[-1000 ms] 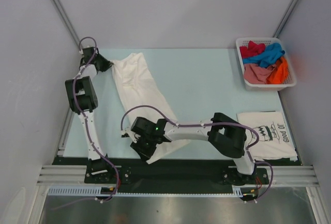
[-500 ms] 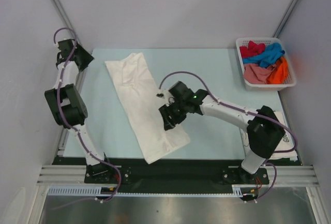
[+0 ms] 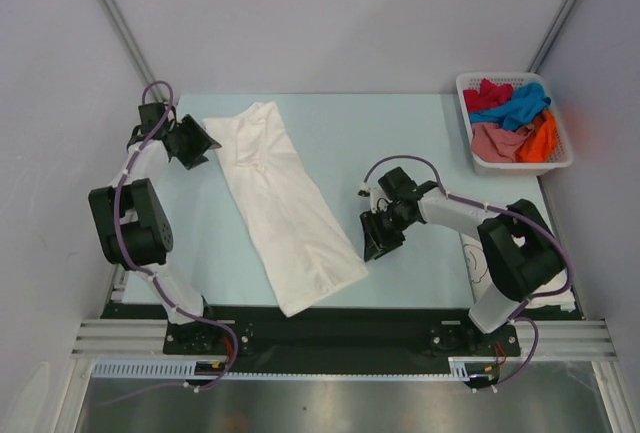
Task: Fold and stack the t-shirts
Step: Fold the tshirt
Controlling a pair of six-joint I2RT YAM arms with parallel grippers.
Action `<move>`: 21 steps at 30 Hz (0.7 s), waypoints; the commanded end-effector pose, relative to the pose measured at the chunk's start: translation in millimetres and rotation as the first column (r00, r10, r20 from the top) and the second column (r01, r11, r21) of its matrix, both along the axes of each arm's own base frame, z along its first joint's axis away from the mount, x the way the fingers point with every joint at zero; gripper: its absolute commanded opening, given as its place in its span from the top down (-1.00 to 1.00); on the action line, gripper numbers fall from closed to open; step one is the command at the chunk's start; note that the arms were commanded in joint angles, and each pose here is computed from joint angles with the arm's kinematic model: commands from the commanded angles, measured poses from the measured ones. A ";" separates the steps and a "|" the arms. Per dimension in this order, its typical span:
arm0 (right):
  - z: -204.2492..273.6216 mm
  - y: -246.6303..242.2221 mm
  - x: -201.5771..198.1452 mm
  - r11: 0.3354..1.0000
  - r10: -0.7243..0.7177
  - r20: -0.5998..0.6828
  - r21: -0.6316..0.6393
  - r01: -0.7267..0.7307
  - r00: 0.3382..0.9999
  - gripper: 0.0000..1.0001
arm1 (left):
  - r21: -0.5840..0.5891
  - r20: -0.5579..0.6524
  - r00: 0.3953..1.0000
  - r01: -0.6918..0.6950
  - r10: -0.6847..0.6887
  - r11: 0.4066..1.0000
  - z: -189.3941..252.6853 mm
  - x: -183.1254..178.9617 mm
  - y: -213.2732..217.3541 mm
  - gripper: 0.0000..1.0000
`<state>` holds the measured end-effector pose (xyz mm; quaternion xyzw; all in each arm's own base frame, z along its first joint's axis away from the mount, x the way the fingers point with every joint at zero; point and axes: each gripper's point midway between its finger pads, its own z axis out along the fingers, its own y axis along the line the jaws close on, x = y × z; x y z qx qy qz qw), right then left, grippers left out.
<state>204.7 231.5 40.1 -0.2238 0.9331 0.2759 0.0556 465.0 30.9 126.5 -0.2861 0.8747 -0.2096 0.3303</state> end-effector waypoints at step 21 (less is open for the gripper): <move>-31.9 4.5 -40.3 0.993 -0.043 -0.192 0.104 0.064 0.980 0.92 | 0.015 0.091 0.993 0.069 -0.070 0.998 -4.8 80.2 19.7 -0.25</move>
